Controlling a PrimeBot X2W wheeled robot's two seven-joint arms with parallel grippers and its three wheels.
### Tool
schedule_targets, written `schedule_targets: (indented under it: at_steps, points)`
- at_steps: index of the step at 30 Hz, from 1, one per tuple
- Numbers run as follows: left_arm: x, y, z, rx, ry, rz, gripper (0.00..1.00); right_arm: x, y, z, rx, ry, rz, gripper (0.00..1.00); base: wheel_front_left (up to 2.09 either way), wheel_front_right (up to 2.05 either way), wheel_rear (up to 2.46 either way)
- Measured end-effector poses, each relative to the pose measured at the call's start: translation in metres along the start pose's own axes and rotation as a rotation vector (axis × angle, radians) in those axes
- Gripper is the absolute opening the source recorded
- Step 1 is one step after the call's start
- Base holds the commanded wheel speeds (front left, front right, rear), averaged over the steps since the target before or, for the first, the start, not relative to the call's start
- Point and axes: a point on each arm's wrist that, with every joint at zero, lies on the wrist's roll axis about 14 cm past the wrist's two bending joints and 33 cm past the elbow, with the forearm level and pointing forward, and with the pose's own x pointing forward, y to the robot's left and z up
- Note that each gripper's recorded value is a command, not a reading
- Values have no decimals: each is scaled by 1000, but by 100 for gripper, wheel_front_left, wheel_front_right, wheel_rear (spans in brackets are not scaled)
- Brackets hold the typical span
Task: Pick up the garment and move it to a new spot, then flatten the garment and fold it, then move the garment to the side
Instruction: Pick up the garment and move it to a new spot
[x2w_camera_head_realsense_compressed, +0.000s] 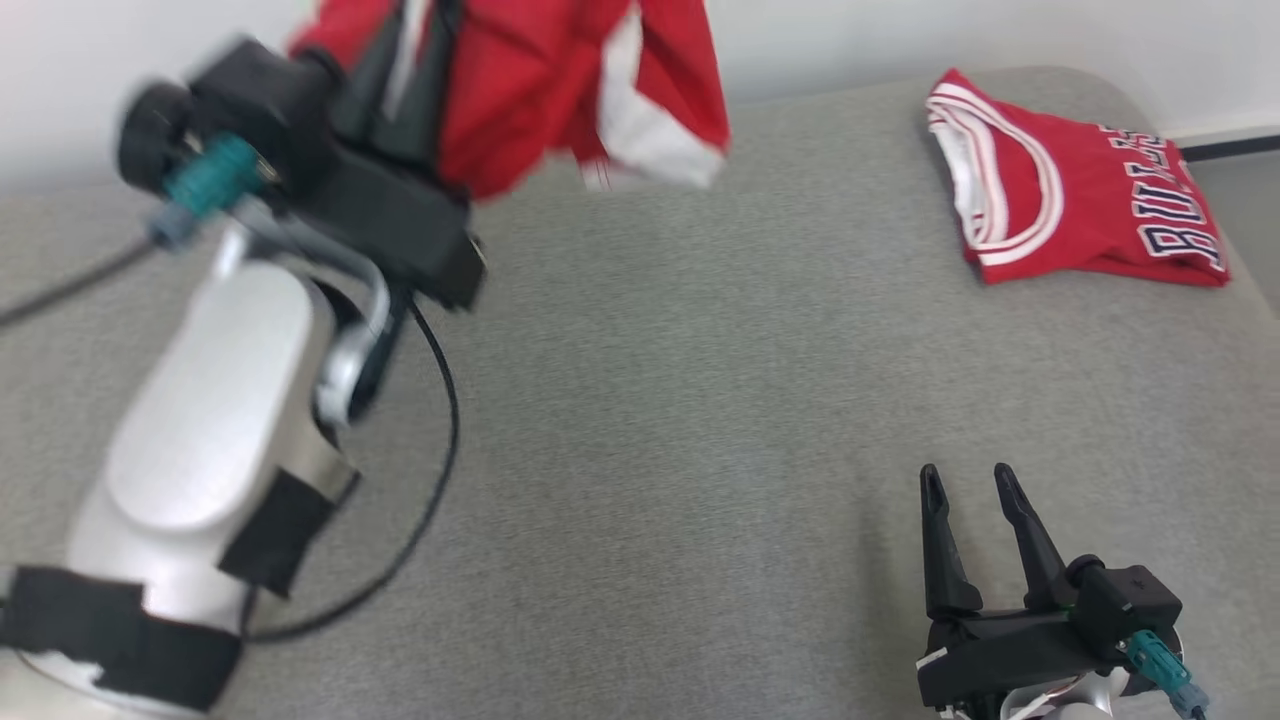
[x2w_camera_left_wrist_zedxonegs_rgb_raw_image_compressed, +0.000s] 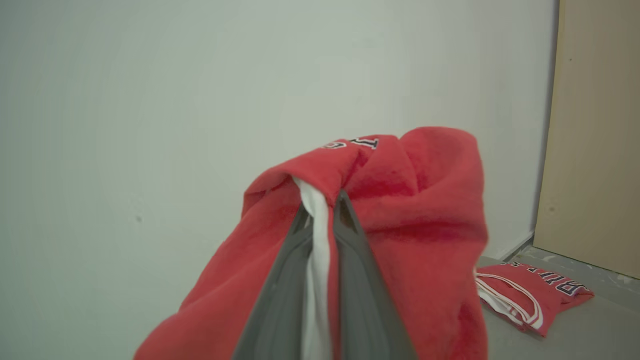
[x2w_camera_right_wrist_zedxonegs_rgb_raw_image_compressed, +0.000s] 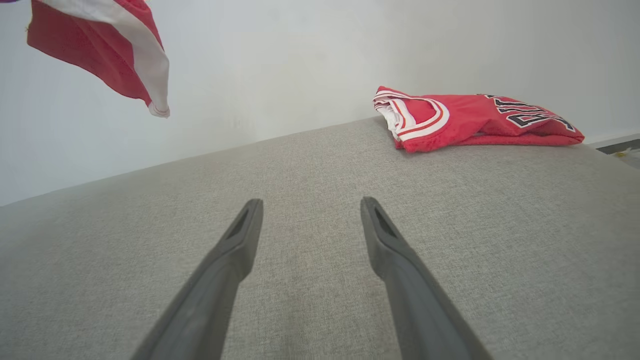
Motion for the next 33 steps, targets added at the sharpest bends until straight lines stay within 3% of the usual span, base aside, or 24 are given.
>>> schedule_targets:
  at_steps: [9,15,21,22,23,24,33]
  points:
    - [-37,-62,-94,-152,210,-56,0,-9,-15,2,13,-4,-50,100,0,0,0]
    - [-78,-84,-163,-241,390,-42,0,-5,-18,1,15,-1,-57,100,0,0,0]
    - [-108,-108,-199,-284,508,-70,0,-1,-15,-1,21,4,-49,100,0,0,0]
    - [-113,-111,-203,-284,524,-73,24,0,-13,-1,24,2,-44,100,0,0,0]
    - [-116,-112,-205,-283,528,-78,75,1,-12,-1,25,1,-41,100,0,0,0]
    - [-117,-112,-205,-280,526,-76,100,2,-10,-1,26,0,-36,100,0,0,0]
    - [-94,-86,-146,-239,324,-16,100,9,3,10,21,-36,7,100,0,0,0]
